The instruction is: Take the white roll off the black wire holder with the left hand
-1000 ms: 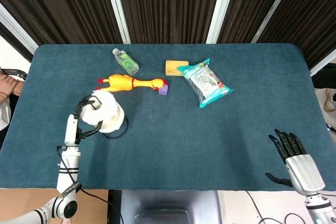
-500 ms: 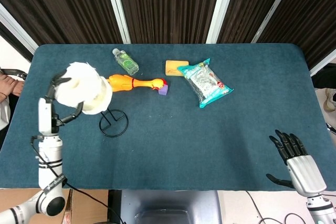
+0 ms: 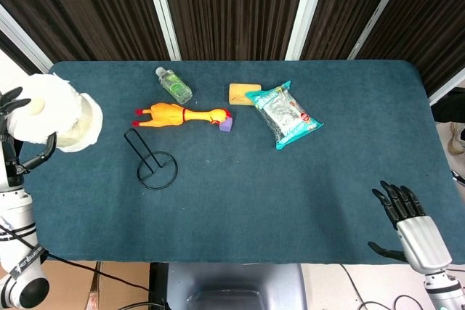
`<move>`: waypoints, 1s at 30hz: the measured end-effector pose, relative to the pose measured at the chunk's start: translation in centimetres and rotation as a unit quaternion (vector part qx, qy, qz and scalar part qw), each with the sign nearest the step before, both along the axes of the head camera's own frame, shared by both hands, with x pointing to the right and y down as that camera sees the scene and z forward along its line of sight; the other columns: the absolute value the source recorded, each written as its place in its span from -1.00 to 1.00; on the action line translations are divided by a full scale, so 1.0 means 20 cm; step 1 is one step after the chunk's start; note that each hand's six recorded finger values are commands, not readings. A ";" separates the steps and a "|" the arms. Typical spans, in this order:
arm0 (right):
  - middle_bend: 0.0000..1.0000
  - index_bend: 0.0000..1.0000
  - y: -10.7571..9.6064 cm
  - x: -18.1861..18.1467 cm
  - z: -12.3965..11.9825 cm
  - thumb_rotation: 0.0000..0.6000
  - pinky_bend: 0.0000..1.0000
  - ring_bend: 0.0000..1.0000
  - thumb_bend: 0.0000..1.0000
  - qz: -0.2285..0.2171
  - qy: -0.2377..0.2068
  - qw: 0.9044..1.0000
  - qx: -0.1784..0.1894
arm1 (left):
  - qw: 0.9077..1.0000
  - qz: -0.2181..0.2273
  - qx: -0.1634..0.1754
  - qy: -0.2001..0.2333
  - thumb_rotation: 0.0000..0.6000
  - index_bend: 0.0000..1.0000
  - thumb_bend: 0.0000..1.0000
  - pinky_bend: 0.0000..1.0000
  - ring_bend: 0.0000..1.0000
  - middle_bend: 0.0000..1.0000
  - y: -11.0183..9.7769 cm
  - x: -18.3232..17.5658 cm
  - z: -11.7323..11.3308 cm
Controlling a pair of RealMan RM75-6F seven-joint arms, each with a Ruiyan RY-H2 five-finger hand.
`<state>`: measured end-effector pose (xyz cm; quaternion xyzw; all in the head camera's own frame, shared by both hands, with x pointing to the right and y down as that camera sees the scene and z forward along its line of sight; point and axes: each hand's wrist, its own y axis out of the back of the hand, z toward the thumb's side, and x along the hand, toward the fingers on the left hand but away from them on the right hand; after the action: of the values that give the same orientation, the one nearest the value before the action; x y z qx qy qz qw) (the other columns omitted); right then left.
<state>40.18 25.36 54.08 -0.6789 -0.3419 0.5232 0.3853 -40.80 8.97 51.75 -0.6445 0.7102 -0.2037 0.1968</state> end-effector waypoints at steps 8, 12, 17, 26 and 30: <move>-1.00 -1.00 0.00 0.00 0.01 1.00 -1.00 -1.00 -0.92 -0.002 0.005 1.000 -0.001 | 0.993 -0.010 -0.092 -0.069 1.00 0.46 0.42 0.41 0.26 0.30 0.20 -0.21 0.39; -1.00 -1.00 0.01 -0.02 0.02 1.00 -1.00 -1.00 -0.92 -0.006 0.008 1.000 -0.006 | 0.990 0.004 -0.124 -0.060 1.00 0.30 0.39 0.23 0.10 0.15 0.32 -0.15 0.56; -1.00 -1.00 0.01 -0.02 0.02 1.00 -1.00 -1.00 -0.92 -0.006 0.008 1.000 -0.005 | 0.989 0.027 -0.136 -0.057 1.00 -0.17 0.24 -0.60 -0.47 -0.23 0.38 -0.05 0.64; -1.00 -1.00 0.01 0.00 0.01 1.00 -1.00 -1.00 -0.92 -0.003 0.008 1.000 -0.003 | 0.977 0.076 -0.177 -0.095 1.00 -1.00 -0.09 -0.96 -1.00 -1.00 0.59 0.07 0.82; -1.00 -1.00 0.01 0.00 0.01 1.00 -1.00 -1.00 -0.92 -0.002 0.009 1.000 -0.003 | 0.973 0.084 -0.182 -0.114 1.00 -1.00 -0.17 -1.00 -1.00 -1.00 0.56 0.07 0.87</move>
<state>40.20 25.50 54.27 -0.6764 -0.3354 0.5293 0.3871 -39.40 20.19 69.19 -0.6991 0.5777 -0.3843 0.1726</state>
